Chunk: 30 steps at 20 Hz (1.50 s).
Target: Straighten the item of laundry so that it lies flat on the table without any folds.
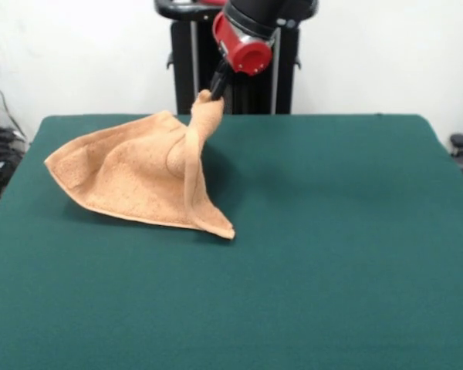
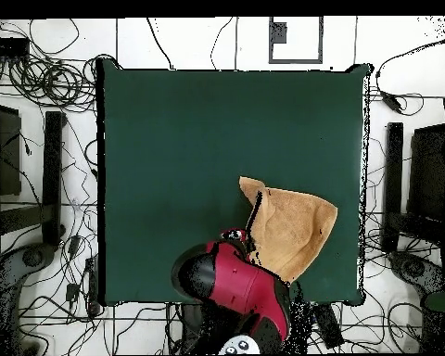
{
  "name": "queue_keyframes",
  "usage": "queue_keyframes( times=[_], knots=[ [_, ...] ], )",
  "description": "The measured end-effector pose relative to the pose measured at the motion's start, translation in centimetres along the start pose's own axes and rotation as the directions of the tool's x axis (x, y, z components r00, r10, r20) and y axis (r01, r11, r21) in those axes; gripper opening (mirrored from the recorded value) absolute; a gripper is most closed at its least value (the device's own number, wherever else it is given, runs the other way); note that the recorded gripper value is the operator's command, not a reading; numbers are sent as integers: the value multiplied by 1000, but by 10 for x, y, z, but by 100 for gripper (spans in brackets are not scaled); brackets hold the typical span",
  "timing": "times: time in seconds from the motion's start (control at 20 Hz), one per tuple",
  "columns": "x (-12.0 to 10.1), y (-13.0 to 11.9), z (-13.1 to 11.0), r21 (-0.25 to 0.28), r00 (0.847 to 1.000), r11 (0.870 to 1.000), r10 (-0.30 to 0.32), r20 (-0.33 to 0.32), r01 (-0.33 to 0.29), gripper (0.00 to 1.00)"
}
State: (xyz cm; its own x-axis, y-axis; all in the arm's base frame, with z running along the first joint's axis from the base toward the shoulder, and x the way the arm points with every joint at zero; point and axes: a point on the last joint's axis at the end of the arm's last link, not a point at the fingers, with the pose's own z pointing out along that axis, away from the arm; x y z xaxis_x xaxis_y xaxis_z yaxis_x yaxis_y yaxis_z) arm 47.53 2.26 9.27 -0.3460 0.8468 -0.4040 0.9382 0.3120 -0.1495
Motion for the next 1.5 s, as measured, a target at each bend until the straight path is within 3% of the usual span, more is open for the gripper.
queue_keyframes(
  times=[0.8,0.85,1.5],
  knots=[
    [42,-5,-1,-89,997,994,-65,-47,60,0],
    [48,-6,-1,-102,996,993,-74,-57,68,100],
    [62,-5,-14,-166,990,985,-70,-121,49,100]
  ],
)
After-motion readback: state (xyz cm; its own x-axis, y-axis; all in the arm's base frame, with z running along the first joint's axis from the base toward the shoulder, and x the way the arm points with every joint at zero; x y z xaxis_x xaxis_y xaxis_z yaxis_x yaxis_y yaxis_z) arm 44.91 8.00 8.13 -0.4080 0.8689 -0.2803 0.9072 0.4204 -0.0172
